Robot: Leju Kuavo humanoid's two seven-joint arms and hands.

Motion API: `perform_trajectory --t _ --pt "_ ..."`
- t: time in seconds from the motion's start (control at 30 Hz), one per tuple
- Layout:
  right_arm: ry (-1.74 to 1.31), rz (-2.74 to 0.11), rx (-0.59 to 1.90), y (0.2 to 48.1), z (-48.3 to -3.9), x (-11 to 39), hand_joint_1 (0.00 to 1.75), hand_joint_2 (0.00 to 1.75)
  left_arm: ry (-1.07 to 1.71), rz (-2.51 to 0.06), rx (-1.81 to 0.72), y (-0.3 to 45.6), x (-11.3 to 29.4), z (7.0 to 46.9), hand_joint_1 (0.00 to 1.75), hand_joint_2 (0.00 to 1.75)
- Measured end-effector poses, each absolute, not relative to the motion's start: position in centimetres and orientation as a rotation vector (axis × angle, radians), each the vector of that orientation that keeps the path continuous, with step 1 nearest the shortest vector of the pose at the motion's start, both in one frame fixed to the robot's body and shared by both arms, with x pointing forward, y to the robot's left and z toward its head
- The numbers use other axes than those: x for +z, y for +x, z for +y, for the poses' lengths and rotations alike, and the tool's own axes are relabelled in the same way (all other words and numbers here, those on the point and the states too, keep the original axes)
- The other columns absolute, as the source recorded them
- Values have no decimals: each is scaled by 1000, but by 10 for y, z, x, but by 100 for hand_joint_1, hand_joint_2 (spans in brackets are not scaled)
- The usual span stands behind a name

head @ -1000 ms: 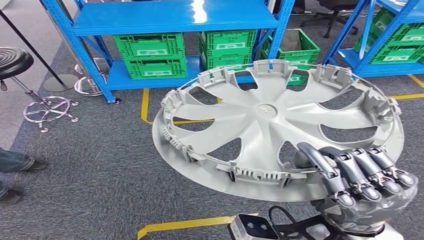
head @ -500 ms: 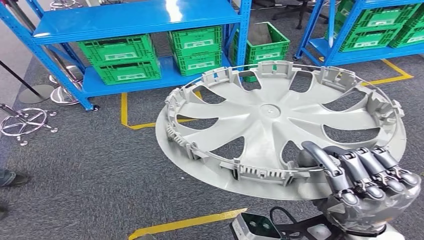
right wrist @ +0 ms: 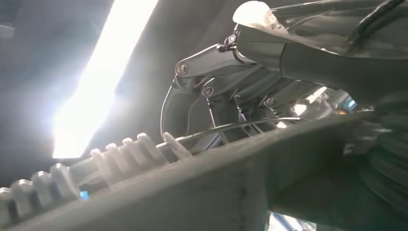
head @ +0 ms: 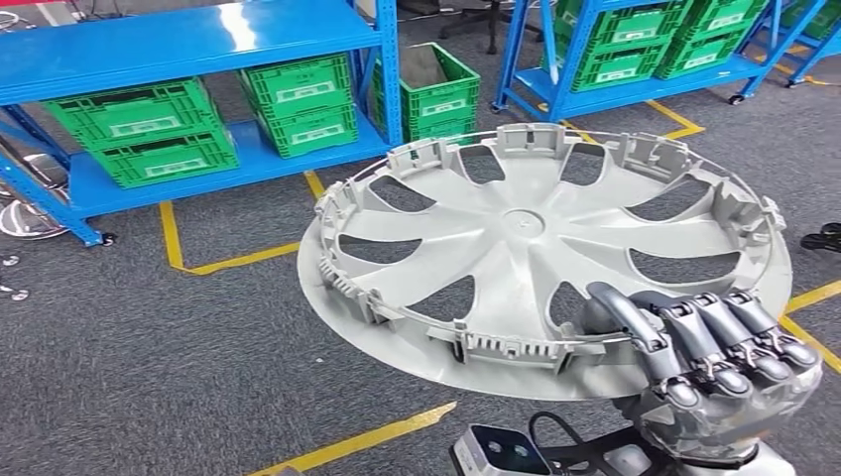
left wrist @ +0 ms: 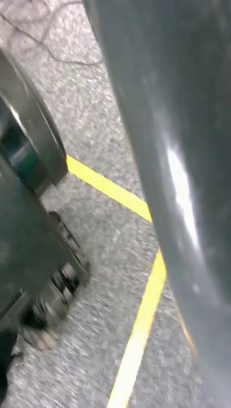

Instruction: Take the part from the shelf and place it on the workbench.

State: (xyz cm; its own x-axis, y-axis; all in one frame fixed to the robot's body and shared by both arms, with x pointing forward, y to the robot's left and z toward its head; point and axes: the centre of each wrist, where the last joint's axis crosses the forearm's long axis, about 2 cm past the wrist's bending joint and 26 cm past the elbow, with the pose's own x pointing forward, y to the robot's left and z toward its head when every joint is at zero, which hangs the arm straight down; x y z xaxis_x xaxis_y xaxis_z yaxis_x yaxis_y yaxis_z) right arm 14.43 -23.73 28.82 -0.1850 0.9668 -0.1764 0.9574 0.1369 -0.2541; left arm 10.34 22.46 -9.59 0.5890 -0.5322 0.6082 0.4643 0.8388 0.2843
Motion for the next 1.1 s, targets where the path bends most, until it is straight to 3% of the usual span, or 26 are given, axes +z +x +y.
perform_trajectory --t 1.1 --pt "-1981 -2363 488 144 -236 289 175 175 97 -740 -587 102 -96 224 0 0"
